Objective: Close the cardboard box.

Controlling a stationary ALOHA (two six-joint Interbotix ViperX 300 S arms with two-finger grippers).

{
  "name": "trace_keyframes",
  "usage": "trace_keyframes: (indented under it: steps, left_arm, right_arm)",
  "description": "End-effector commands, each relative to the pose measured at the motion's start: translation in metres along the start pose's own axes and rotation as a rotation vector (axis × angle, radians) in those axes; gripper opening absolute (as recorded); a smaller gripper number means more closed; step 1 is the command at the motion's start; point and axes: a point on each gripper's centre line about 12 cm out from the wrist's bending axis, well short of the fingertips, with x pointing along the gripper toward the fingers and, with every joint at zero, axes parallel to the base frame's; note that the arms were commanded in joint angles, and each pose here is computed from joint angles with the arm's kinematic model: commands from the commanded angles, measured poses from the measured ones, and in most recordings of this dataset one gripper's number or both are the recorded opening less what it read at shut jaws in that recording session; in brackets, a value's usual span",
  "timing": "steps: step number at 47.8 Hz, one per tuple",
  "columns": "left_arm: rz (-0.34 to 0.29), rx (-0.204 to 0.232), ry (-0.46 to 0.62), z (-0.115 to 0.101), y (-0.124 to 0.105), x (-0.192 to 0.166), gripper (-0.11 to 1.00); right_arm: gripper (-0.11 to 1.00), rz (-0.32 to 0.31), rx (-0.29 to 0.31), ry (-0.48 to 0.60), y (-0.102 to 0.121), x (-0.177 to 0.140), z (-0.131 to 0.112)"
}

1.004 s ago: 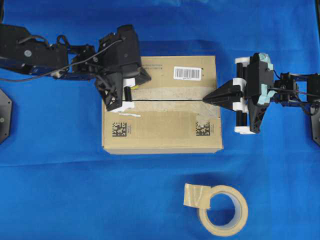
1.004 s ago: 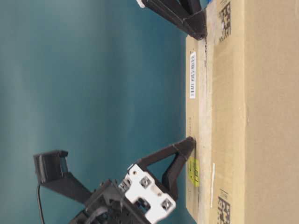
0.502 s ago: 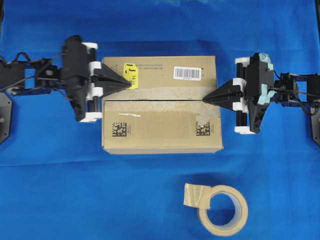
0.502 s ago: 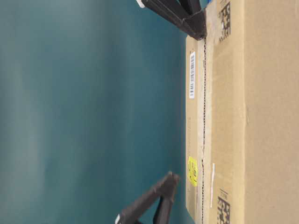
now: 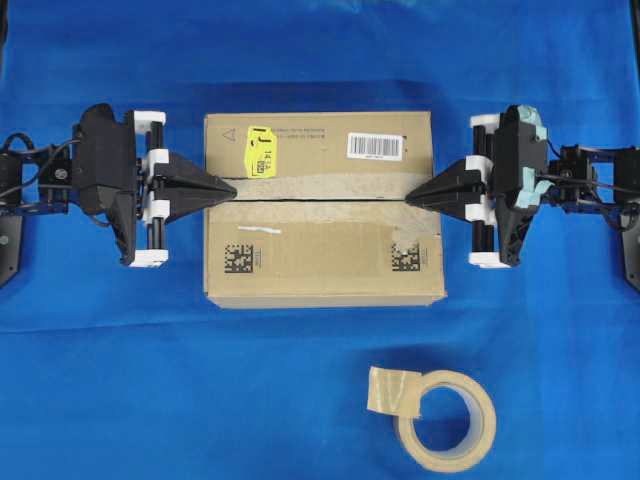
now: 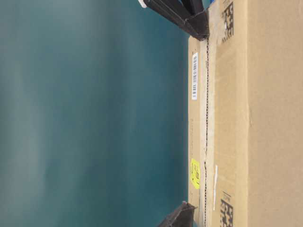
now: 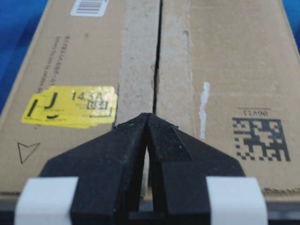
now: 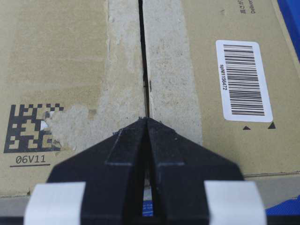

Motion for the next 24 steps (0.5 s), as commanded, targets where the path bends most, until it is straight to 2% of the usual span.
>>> trace_keyframes:
  steps: [1, 24]
  left_arm:
    - [-0.001, -0.003, -0.029, 0.004, -0.001, -0.001, 0.0]
    - [-0.002, -0.001, 0.012, -0.013, -0.002, 0.006, 0.0]
  right_arm:
    - [0.0, -0.007, 0.011, -0.013, -0.002, 0.001, 0.004]
    - [0.0, -0.007, 0.014, -0.016, -0.002, 0.0, 0.005]
